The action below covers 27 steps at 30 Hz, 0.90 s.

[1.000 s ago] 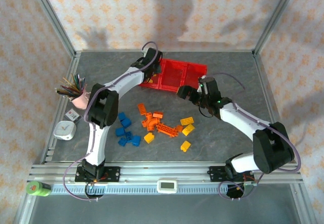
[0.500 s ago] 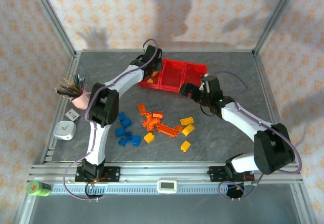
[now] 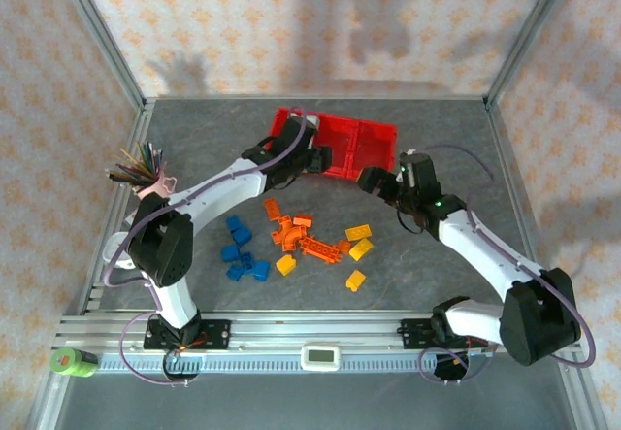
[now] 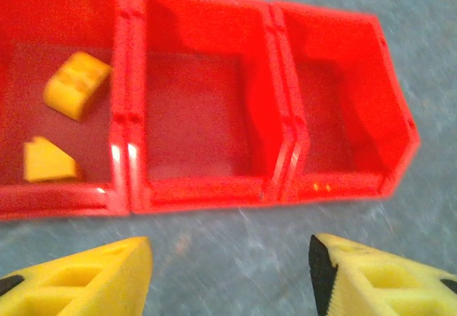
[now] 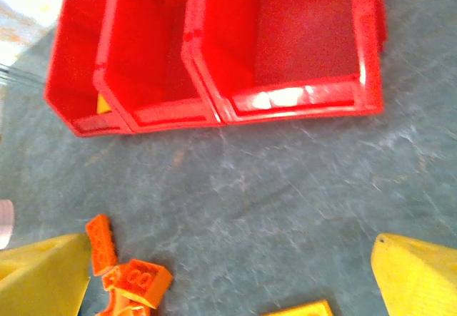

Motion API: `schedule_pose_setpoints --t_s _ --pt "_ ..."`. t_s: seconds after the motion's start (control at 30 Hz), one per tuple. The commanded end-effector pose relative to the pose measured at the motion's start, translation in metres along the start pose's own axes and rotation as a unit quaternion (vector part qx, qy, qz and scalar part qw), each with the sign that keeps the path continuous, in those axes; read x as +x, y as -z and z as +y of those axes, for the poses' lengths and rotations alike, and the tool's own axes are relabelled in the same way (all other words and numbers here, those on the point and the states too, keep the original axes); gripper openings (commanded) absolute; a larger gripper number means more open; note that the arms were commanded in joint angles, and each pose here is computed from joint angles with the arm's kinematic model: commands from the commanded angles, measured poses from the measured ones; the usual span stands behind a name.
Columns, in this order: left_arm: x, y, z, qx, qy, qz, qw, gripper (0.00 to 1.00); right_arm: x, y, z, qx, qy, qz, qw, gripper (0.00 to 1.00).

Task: Sort the legos into containers by color
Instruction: Pick up the lego from the center of the table.

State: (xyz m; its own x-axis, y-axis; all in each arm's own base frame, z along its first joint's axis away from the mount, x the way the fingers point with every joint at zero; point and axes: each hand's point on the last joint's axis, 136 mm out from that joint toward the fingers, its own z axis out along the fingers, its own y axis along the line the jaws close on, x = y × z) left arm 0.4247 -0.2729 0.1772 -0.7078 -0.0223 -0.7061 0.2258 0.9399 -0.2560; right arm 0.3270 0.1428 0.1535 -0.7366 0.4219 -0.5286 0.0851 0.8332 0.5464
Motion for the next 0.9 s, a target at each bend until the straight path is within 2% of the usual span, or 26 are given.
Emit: schedule_pose_setpoints --t_s 0.0,0.17,0.43,0.57,0.87 --pt "0.027 0.003 -0.013 0.019 -0.018 0.026 0.999 0.64 0.009 0.013 -0.027 0.054 -0.013 0.001 0.998 1.00" --pt "0.065 0.000 -0.043 0.055 -0.030 0.054 0.997 0.68 0.026 0.023 -0.048 0.083 -0.031 0.011 0.996 1.00" --pt "0.103 -0.019 -0.068 0.059 -0.035 0.090 0.994 0.74 0.041 0.038 -0.091 0.123 -0.100 0.003 0.987 1.00" --pt "0.120 -0.028 -0.068 0.020 -0.031 0.115 0.993 0.78 0.040 0.043 -0.108 0.121 -0.133 -0.004 0.984 1.00" --pt "0.157 -0.038 -0.081 -0.026 0.017 0.149 0.988 0.79 0.045 0.041 -0.121 0.125 -0.140 -0.005 0.982 1.00"
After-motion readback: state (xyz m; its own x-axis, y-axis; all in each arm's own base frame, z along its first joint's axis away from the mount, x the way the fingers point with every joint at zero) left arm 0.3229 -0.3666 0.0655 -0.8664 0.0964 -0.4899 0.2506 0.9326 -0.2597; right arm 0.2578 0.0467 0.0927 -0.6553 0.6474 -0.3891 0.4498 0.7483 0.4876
